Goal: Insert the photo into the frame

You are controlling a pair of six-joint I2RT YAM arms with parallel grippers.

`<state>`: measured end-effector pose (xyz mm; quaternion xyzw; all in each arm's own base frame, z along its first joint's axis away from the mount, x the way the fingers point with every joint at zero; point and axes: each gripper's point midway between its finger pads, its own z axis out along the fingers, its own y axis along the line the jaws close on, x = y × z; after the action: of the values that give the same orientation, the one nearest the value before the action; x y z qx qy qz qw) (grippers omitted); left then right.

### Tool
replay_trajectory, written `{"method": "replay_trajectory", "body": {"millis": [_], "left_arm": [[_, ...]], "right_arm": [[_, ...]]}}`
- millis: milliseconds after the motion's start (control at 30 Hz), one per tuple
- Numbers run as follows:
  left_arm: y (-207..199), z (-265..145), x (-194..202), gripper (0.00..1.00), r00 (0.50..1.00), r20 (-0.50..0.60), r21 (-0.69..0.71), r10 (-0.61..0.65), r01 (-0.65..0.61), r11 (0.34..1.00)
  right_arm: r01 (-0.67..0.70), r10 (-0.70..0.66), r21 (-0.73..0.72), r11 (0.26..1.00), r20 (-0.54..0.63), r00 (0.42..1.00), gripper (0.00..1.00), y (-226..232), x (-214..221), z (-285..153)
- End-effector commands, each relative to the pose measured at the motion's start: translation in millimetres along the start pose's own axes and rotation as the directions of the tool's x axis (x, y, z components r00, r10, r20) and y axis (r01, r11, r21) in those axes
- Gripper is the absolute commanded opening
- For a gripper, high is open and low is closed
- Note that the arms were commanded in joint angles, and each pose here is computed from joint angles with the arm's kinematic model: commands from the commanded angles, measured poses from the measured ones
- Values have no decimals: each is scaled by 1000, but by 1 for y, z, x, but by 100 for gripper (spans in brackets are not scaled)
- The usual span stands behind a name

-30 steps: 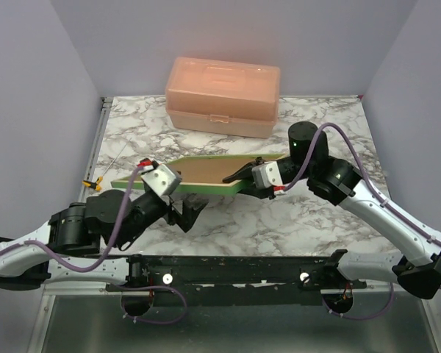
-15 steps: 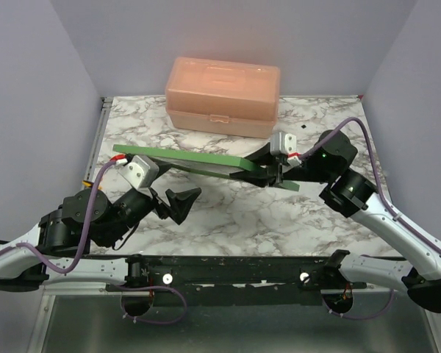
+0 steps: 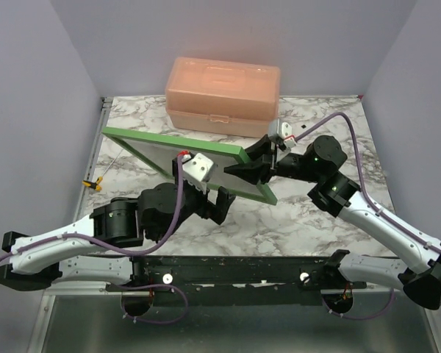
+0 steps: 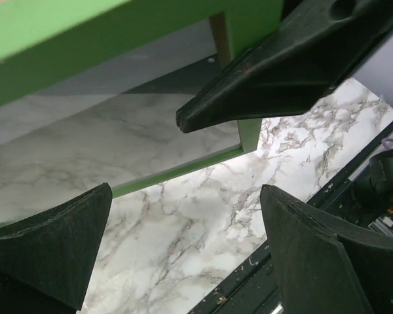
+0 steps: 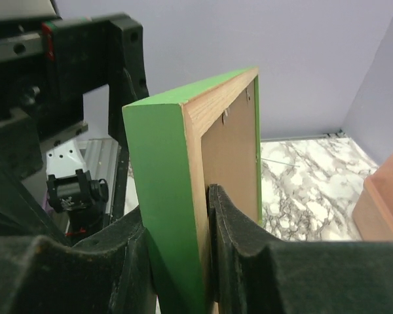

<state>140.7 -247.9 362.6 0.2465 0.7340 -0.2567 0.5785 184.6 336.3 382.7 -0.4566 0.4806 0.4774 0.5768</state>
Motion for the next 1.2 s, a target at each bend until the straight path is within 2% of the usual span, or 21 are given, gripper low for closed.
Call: {"method": "replay_trajectory", "body": {"millis": [0, 100, 233, 367, 467, 600, 867, 933, 1000, 1067, 1167], "left_arm": [[-5, 14, 12, 98, 986, -41, 22, -163, 164, 986], [3, 22, 24, 99, 969, -63, -4, -240, 240, 971], [12, 28, 37, 98, 945, -77, -34, -317, 315, 949], [20, 32, 54, 99, 926, -101, -65, -363, 358, 931], [25, 36, 69, 98, 913, -129, -98, -387, 376, 921], [28, 42, 92, 99, 897, -166, -115, -409, 395, 912], [28, 56, 134, 99, 857, -276, -136, -435, 413, 901], [29, 58, 146, 99, 839, -312, -154, -446, 419, 895], [33, 60, 155, 98, 821, -339, -179, -459, 423, 888], [35, 59, 164, 98, 807, -362, -198, -467, 423, 884], [40, 58, 176, 99, 790, -381, -229, -481, 423, 877]], "right_arm": [[-574, 574, 104, 812, -324, 752, 0, 34, 116, -21], [-654, 661, 148, 742, -323, 677, 0, 29, 134, -26], [-703, 719, 185, 686, -317, 618, 0, 21, 155, -27], [-719, 783, 310, 622, -283, 555, 0, 0, 187, -40], [-744, 849, 415, 523, -180, 497, 0, -27, 208, -66], [-755, 886, 505, 418, -44, 462, 0, -52, 232, -102], [-736, 934, 649, 193, 108, 340, 0, -73, 290, -159], [-693, 932, 711, 119, 161, 325, 0, -81, 309, -178], [-640, 919, 766, 62, 207, 336, 0, -89, 324, -197], [-585, 908, 811, 29, 223, 354, 8, -94, 334, -211], [-521, 908, 853, 4, 215, 360, 30, -98, 344, -222]]}}
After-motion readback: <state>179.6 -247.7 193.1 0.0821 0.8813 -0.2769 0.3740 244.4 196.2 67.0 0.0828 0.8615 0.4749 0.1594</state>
